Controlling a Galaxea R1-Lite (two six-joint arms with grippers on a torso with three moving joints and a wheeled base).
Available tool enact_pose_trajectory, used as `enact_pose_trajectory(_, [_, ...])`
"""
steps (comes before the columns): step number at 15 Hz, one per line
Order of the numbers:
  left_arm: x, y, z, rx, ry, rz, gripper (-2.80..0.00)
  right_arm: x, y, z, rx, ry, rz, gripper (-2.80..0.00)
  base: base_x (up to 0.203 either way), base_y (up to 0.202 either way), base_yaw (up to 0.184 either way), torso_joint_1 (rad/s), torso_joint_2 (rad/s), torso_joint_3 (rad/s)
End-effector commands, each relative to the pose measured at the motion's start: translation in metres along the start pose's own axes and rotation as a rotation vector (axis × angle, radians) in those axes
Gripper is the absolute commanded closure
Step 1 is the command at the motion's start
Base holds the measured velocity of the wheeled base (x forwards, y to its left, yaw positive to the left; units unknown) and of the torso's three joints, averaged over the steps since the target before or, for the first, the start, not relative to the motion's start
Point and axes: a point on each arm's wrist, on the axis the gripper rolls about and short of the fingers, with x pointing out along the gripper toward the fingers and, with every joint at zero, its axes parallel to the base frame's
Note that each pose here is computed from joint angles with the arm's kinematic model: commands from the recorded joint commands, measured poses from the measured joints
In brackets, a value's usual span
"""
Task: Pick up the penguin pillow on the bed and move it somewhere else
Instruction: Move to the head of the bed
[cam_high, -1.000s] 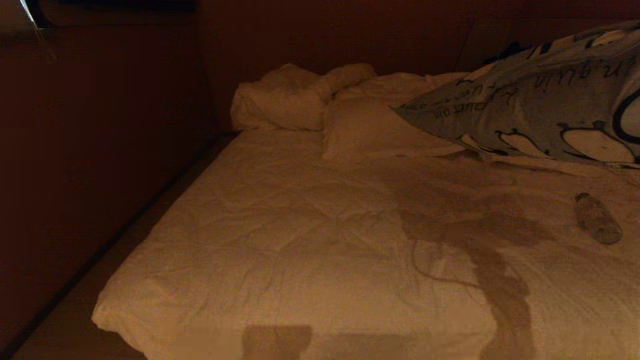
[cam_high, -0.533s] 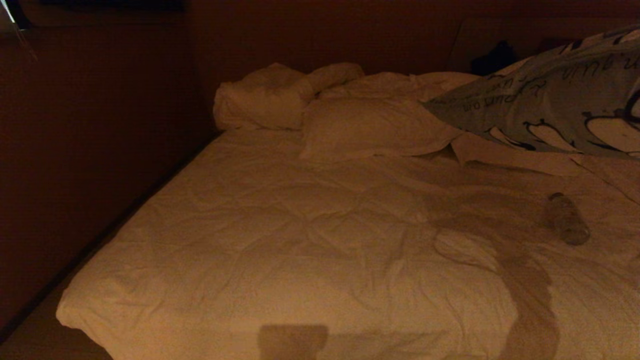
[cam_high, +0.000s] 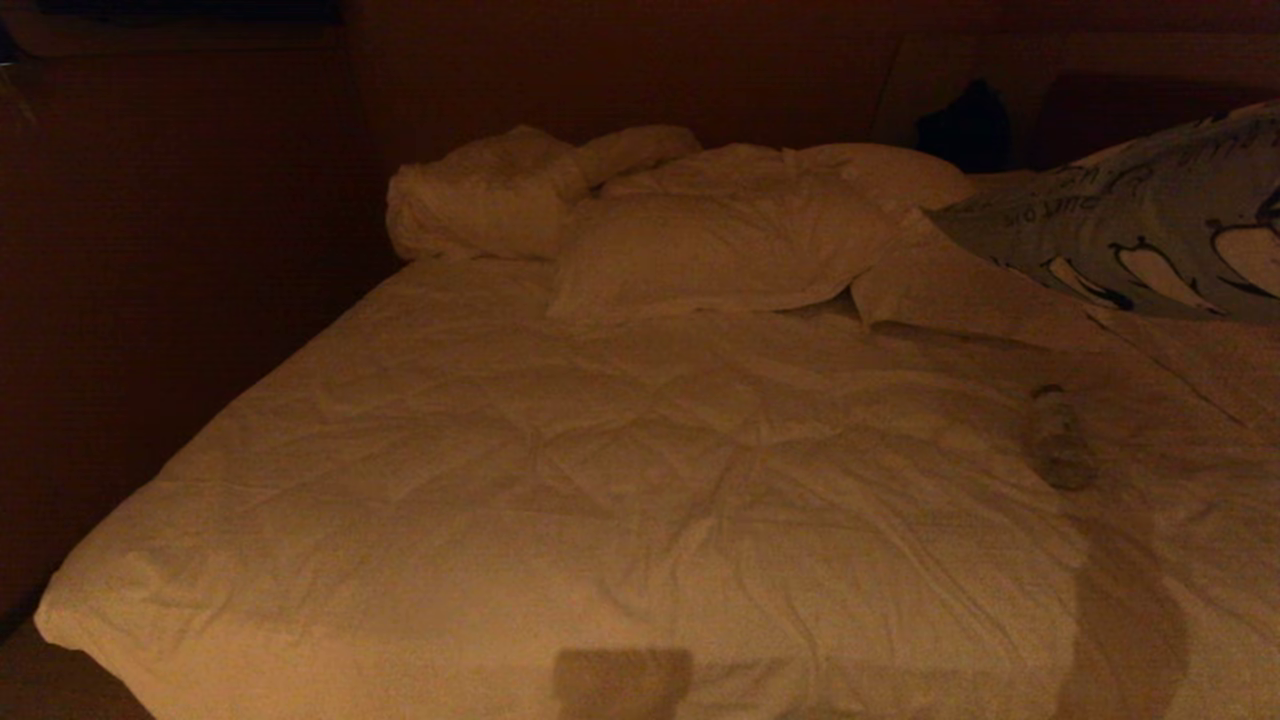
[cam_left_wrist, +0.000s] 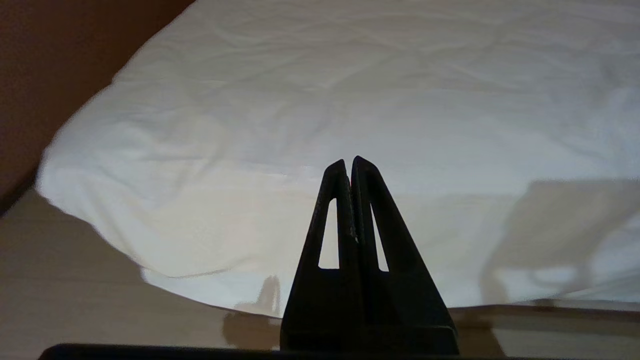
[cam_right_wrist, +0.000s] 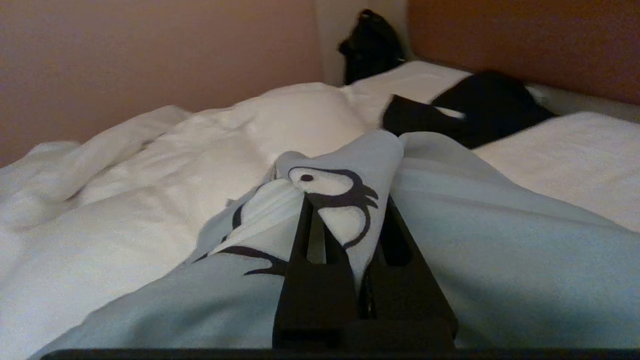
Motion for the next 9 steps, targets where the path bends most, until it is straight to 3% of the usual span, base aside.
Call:
enact_pose_trajectory(1, [0.000, 0.000, 0.000, 0.000, 0.000, 0.001, 0.00, 0.015, -0.014, -0.013, 0.014, 0.026, -0.022, 0.00, 0.000, -0.193, -0.002, 0.009, 0.00, -0.001])
enact_pose_trajectory(9, [0.000, 0.000, 0.000, 0.000, -0.001, 0.000, 0.00, 0.034, -0.039, -0.015, 0.038, 0.003, -0.072, 0.00, 0.000, -0.195, 0.001, 0.003, 0.00, 0.002])
